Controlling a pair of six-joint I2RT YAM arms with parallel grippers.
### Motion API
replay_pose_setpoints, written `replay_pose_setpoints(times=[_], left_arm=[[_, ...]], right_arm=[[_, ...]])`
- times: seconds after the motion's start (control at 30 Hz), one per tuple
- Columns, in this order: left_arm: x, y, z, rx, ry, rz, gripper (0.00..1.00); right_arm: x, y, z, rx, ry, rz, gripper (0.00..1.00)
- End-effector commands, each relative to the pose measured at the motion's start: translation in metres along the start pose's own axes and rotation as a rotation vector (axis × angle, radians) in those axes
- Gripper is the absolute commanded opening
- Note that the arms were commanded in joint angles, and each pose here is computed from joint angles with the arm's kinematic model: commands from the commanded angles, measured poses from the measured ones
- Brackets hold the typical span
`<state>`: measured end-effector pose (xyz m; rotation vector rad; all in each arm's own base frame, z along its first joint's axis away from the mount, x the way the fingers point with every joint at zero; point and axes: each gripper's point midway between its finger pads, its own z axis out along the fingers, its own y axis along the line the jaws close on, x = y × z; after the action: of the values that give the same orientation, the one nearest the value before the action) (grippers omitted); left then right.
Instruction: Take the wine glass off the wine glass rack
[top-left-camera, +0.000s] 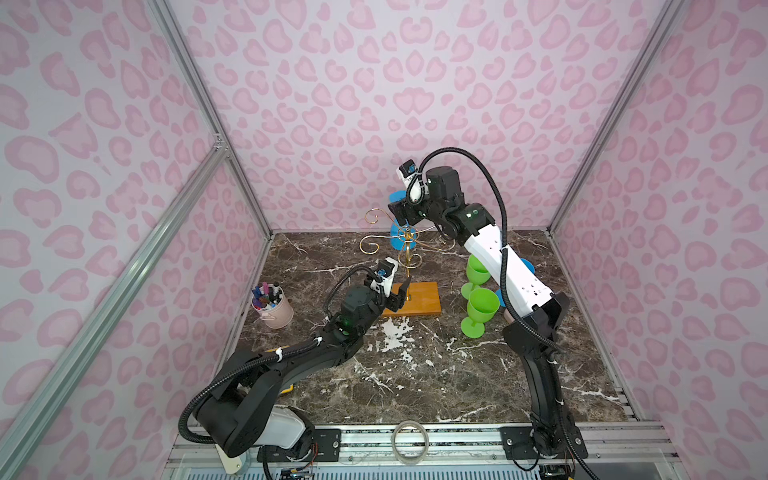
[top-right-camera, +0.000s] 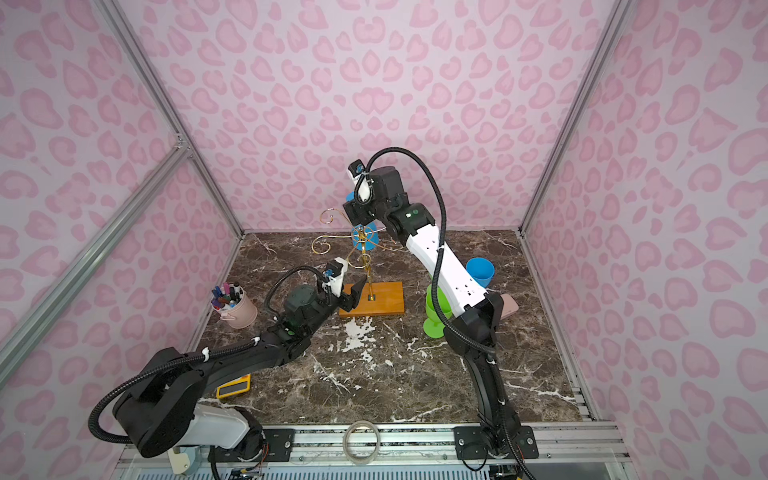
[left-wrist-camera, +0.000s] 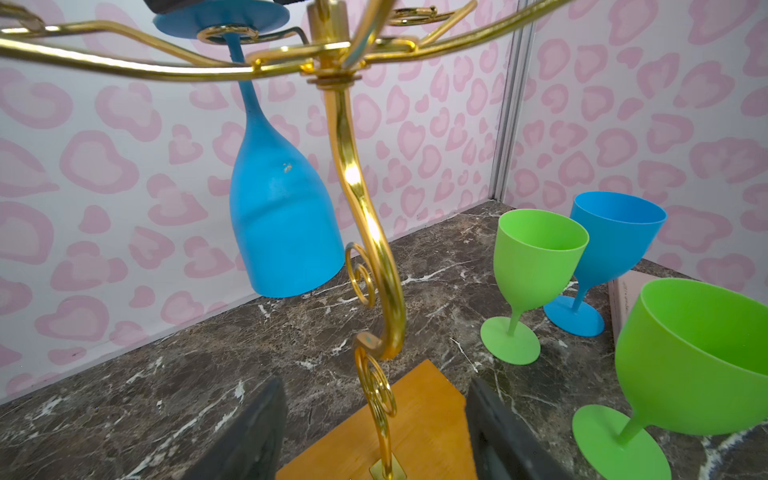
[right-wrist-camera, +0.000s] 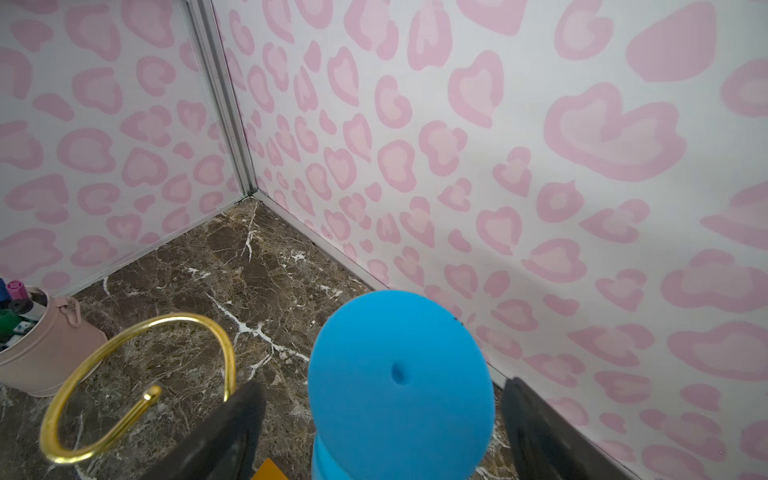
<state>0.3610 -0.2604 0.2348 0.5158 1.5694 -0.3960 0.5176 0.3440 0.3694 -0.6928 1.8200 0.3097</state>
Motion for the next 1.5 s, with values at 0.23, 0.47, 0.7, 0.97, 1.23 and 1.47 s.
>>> replay_pose_setpoints(times=[0.23,0.47,0.7,0.97,1.23,1.47], left_arm=[[-0.0104,0.002,0.0002,-0.008,-0.021,0.008,0.69],[-0.0103,0.0023,0.0009,-0.009,-0.016,0.01,0.69],[-0.0089,0.002,0.0012,-0.008,-0.008,0.01,0.68],[-0.0086,0.0014,0.0017,-0.006,-0.005,0.011,0.68],[-0.0104,0.0022,0.0013,-0.008,-0.004,0.017,0.68],[-0.0105,0.0024,0.0017,-0.009,-0.003,0.018,0.68]], right_arm=[[0.0074,-0.0014,0.0103,-0.005,0.01,0.014,0.84],[0.0068,-0.0016,0.0088,-0.009,0.01,0.01,0.72],[0.0063,-0.0021,0.0075,-0.008,0.01,0.005,0.63],[0.0033,-0.0041,0.0041,0.004,0.004,0.0,0.79],[0.0014,-0.0017,0.0104,-0.01,-0.017,0.026,0.82],[0.0044,-0.0008,0.0136,-0.014,-0.011,0.028,0.74]])
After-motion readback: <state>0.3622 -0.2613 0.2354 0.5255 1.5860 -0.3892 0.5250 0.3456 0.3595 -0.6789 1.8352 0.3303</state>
